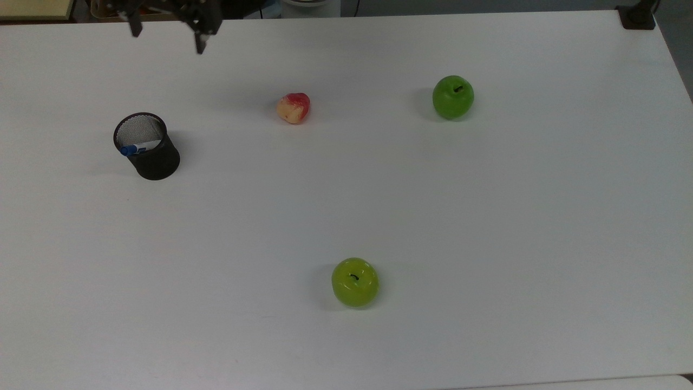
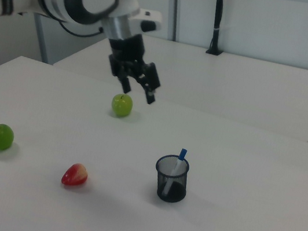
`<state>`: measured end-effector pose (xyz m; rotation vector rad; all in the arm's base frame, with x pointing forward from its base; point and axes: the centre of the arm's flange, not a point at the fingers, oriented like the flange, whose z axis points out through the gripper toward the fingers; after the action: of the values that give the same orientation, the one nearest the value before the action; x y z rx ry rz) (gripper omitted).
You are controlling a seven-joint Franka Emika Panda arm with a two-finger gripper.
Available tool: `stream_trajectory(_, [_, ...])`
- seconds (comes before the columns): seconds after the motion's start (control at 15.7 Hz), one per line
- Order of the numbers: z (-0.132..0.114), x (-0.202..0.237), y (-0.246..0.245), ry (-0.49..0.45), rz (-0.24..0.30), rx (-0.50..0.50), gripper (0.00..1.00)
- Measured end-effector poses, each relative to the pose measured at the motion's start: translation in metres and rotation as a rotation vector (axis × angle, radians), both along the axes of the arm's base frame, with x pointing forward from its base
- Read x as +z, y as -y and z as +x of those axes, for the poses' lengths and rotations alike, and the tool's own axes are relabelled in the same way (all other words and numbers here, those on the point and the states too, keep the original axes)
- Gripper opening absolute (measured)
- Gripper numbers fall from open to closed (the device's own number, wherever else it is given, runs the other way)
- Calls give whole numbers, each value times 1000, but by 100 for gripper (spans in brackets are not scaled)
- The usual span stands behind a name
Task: Take marker pen
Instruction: 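Move the open gripper over the black mesh pen cup, then lower the gripper into the cup and close on the marker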
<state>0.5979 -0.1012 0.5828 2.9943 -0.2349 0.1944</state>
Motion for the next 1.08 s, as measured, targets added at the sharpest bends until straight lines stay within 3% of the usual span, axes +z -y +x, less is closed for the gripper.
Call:
stream_trajectory(0.25, [24, -35, 48, 68, -15, -53, 100])
stream_trajectory(0.51, [42, -83, 79, 70, -18, -82, 100])
stream_trajectory(1.08, [70, -166, 94, 78, -21, -76, 96])
